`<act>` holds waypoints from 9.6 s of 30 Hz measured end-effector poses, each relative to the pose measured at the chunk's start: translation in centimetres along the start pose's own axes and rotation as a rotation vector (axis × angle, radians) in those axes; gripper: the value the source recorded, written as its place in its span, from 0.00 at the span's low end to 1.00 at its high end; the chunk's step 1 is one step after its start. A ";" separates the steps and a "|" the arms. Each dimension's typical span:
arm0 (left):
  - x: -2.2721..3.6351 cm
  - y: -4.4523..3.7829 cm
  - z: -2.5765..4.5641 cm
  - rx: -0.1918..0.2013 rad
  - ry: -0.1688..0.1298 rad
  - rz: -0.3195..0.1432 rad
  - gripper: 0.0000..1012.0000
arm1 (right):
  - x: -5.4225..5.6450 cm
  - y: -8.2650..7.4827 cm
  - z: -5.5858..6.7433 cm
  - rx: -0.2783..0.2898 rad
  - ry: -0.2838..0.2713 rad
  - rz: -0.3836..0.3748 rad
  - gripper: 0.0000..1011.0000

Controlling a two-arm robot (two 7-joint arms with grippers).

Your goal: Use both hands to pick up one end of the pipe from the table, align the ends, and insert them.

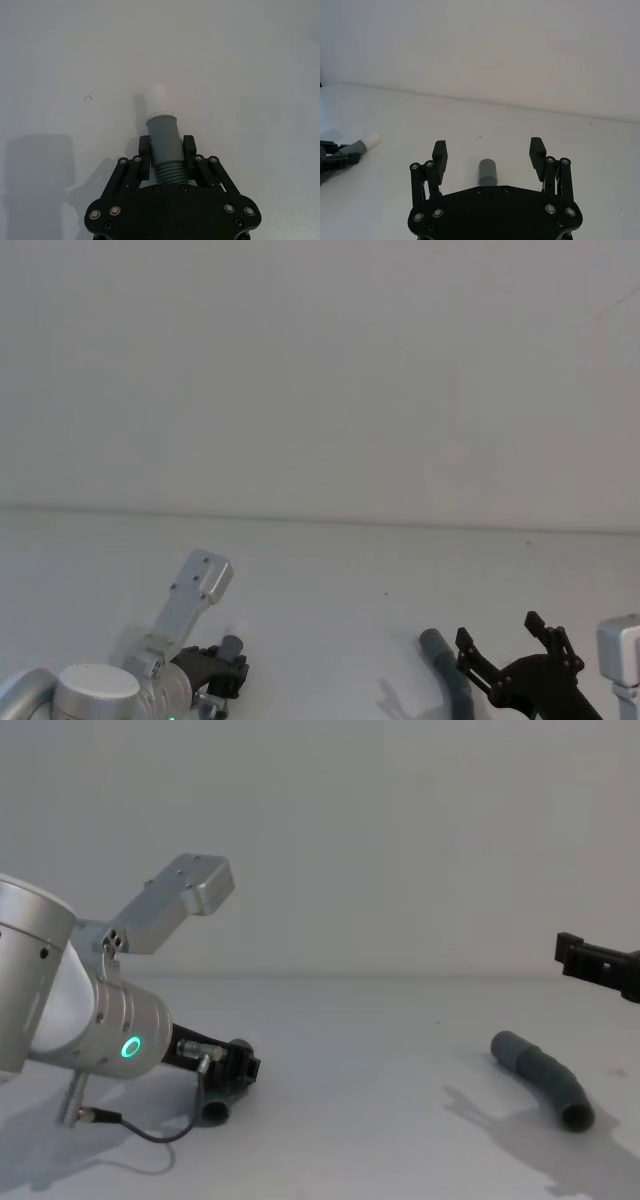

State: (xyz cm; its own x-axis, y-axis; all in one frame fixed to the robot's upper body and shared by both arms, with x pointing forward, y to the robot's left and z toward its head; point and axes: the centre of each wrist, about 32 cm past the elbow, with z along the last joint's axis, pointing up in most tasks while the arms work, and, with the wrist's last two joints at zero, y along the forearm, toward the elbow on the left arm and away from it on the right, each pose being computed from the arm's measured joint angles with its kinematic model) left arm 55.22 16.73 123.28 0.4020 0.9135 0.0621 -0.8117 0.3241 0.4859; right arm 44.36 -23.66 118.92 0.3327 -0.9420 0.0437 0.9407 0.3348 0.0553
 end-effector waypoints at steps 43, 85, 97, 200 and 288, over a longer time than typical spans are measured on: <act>0.00 0.00 -0.01 0.001 0.000 0.000 0.35 | -3.0 6.0 2.5 -0.306 -0.074 -0.129 0.99; 0.01 0.00 -0.01 0.001 0.000 0.000 0.35 | -2.3 7.5 0.5 -0.409 -0.112 -0.115 0.99; 0.01 0.00 -0.01 0.001 0.000 0.000 0.35 | -2.2 7.3 0.3 -0.440 -0.114 -0.116 0.99; 5.16 3.11 5.02 -0.236 -0.426 -0.281 0.35 | 2.7 4.1 0.8 -0.091 0.006 0.324 0.19; 10.28 8.49 14.25 -0.148 -0.660 -0.994 0.35 | 13.6 7.0 3.3 0.141 -0.163 0.951 0.19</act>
State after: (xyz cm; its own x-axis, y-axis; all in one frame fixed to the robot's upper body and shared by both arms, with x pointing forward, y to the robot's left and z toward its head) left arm 58.50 25.38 140.47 0.9842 -0.0398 0.1728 -0.0474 0.8801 0.4724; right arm 55.26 -33.99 123.23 0.9259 -0.2662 0.2682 0.2643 0.9635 0.0439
